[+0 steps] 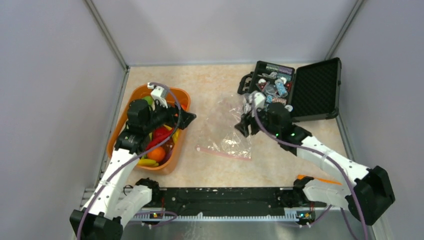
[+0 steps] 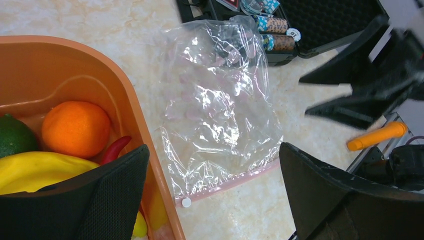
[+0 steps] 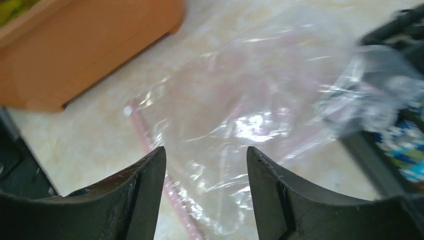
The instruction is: Place the food in the zip-top bag and seal the zipper
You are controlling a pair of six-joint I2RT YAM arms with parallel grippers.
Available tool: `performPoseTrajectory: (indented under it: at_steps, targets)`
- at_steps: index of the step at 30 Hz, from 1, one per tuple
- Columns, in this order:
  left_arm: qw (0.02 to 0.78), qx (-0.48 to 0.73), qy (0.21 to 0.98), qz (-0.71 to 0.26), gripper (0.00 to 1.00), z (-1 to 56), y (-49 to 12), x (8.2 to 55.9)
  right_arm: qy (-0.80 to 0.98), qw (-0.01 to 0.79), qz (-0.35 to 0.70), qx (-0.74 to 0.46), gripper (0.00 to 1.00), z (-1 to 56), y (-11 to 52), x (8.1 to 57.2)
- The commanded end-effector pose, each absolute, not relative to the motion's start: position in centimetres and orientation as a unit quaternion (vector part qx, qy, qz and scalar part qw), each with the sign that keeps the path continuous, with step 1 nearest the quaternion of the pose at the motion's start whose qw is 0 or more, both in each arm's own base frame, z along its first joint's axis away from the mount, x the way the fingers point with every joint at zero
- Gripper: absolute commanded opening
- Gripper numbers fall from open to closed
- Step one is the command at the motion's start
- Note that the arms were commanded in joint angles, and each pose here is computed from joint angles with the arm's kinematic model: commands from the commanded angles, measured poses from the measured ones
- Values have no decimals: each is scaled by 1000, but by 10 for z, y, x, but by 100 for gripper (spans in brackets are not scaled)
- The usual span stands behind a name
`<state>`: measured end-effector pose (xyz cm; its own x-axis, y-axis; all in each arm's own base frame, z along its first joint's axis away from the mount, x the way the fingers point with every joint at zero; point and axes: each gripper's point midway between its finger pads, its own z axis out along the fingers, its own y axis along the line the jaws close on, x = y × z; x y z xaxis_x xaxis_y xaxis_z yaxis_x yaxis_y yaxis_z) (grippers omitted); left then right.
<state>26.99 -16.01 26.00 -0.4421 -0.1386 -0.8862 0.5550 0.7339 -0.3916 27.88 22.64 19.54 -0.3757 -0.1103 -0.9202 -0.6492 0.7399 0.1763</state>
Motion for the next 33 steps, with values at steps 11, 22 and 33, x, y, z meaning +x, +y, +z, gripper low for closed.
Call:
performPoseTrajectory:
  at_steps: [11,22,33]
  targets:
    - [601,88,743,-281,99,288,-132,271,600,471,252,-595,60,131,319,204]
    - [643,52,719,-257,99,299,-114,265,523,443,181,-705,64,91,318,213]
    - [641,58,722,-254,99,300,-113,263,519,401,162,-737,60,61,321,231]
